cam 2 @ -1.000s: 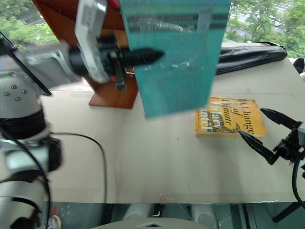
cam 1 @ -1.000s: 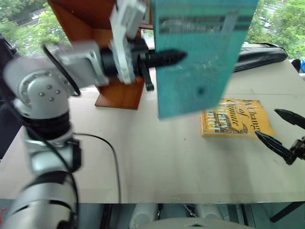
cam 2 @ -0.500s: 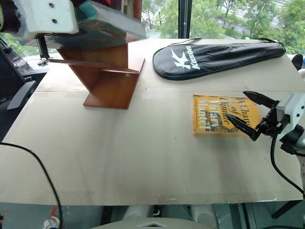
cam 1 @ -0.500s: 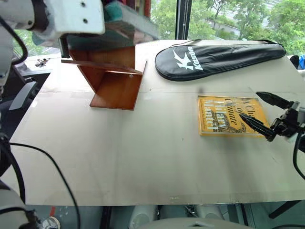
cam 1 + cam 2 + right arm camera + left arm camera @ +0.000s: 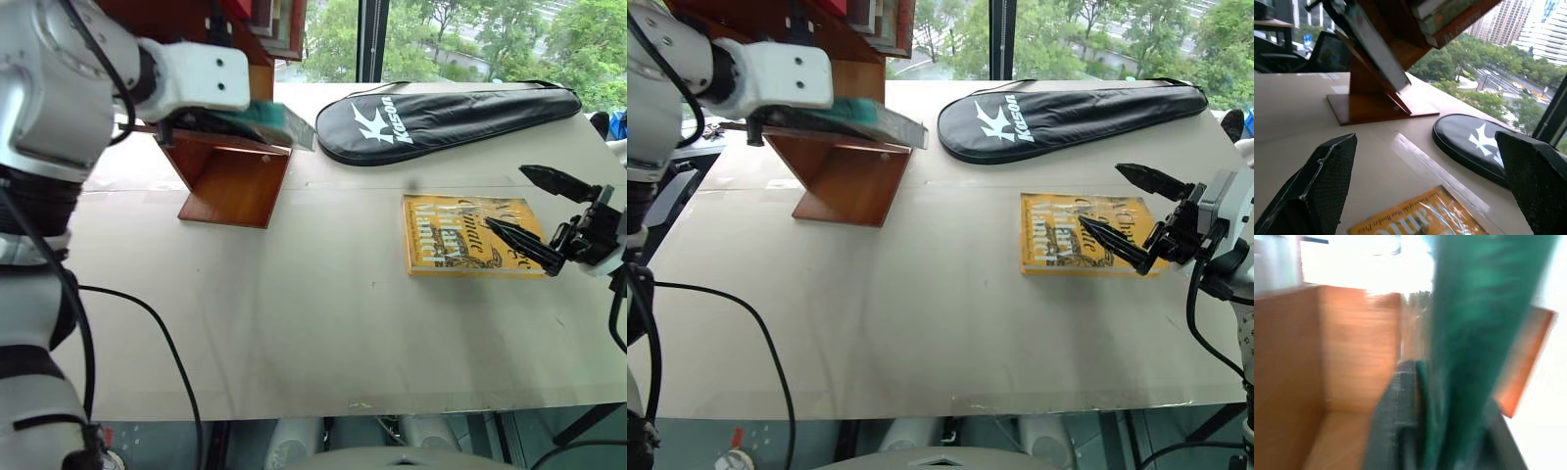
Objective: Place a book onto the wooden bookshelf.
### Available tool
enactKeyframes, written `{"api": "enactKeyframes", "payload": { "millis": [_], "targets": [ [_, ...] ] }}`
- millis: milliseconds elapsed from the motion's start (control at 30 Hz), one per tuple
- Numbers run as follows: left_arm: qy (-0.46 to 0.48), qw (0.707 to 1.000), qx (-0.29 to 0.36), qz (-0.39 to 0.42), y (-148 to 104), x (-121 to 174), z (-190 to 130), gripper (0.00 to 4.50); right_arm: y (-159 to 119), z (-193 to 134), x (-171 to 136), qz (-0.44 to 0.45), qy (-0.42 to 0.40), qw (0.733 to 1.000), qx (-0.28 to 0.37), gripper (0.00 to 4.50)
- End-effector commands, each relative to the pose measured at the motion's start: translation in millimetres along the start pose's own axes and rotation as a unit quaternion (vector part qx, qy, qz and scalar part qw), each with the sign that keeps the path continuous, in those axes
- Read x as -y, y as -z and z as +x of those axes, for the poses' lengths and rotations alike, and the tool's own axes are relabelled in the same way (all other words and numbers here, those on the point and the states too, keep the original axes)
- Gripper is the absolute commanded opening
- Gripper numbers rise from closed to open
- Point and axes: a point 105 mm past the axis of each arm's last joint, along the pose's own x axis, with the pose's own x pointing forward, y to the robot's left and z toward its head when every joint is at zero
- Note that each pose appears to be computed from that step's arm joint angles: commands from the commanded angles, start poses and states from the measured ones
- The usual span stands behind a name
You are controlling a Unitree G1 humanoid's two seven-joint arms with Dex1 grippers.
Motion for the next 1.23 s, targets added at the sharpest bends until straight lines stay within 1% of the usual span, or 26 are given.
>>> {"api": "enactKeyframes", "payload": {
  "millis": [33,100,167,200,267,333,367,400,433,500,567,600,633,667,700,733,767,833,867,933,1067,1133,1233],
  "targets": [
    [-0.009,0.994,0.095,-0.054,-16,0,-39,2.39,-21,2,-5,-0.015,-0.025,0.999,0.024,4.5],
    [0.014,0.987,0.14,-0.072,-18,14,-54,2.39,-23,3,-7,-0.012,-0.035,0.999,0.025,4.5],
    [0.033,0.969,0.215,-0.121,-32,25,-70,2.39,-24,2,-7,-0.008,-0.04,0.999,0.027,4.5],
    [0.062,0.95,0.264,-0.155,-43,35,-81,2.39,-24,1,-7,-0.003,-0.043,0.999,0.027,4.5],
    [0.144,0.907,0.34,-0.203,-62,63,-98,2.39,-23,0,-7,0.006,-0.052,0.998,0.026,4.5],
    [0.196,0.872,0.385,-0.231,-75,86,-105,2.39,-25,-1,-8,0.011,-0.06,0.998,0.027,4.5],
    [0.221,0.853,0.399,-0.252,-78,98,-103,2.39,-25,-1,-8,0.015,-0.064,0.997,0.027,4.5],
    [0.236,0.841,0.407,-0.266,-80,106,-103,2.39,-26,-2,-8,0.017,-0.066,0.997,0.026,4.5],
    [0.248,0.83,0.409,-0.287,-79,117,-95,2.39,-26,-2,-8,0.018,-0.07,0.997,0.024,4.5],
    [0.254,0.817,0.401,-0.328,-73,143,-73,2.39,-25,-4,-8,0.021,-0.073,0.997,0.019,4.5],
    [0.227,0.807,0.409,-0.359,-69,163,-50,2.39,-23,-5,-10,0.023,-0.075,0.997,0.007,4.5],
    [0.207,0.803,0.418,-0.37,-69,169,-40,2.39,-21,-7,-11,0.023,-0.074,0.997,0.001,4.5],
    [0.181,0.8,0.417,-0.391,-70,172,-23,2.39,-17,-10,-12,0.027,-0.068,0.997,-0.009,4.5],
    [0.152,0.789,0.419,-0.424,-70,171,-6,2.39,-12,-15,-13,0.029,-0.06,0.997,-0.023,4.5],
    [0.12,0.784,0.414,-0.448,-68,171,10,2.39,-7,-21,-13,0.033,-0.051,0.997,-0.037,4.5],
    [0.1,0.782,0.401,-0.466,-63,175,24,2.39,0,-28,-14,0.038,-0.039,0.997,-0.055,4.5],
    [0.087,0.783,0.394,-0.474,-59,178,31,2.39,5,-33,-15,0.041,-0.032,0.996,-0.067,4.5],
    [0.085,0.787,0.372,-0.485,-44,193,42,2.39,20,-53,-17,0.045,-0.007,0.992,-0.115,4.5],
    [0.083,0.788,0.368,-0.487,-39,197,43,2.39,23,-59,-18,0.045,-0.001,0.991,-0.129,4.5],
    [0.083,0.797,0.354,-0.482,-22,206,43,2.39,30,-78,-15,0.05,0.034,0.985,-0.16,4.5],
    [0.093,0.82,0.307,-0.474,21,223,38,2.39,49,-127,-15,0.047,0.095,0.958,-0.265,4.5],
    [0.098,0.824,0.302,-0.47,27,226,36,2.39,51,-139,-16,0.046,0.106,0.951,-0.288,4.5],
    [0.109,0.825,0.307,-0.462,26,229,35,2.39,52,-145,-17,0.046,0.114,0.946,-0.299,4.5]
  ]
}}
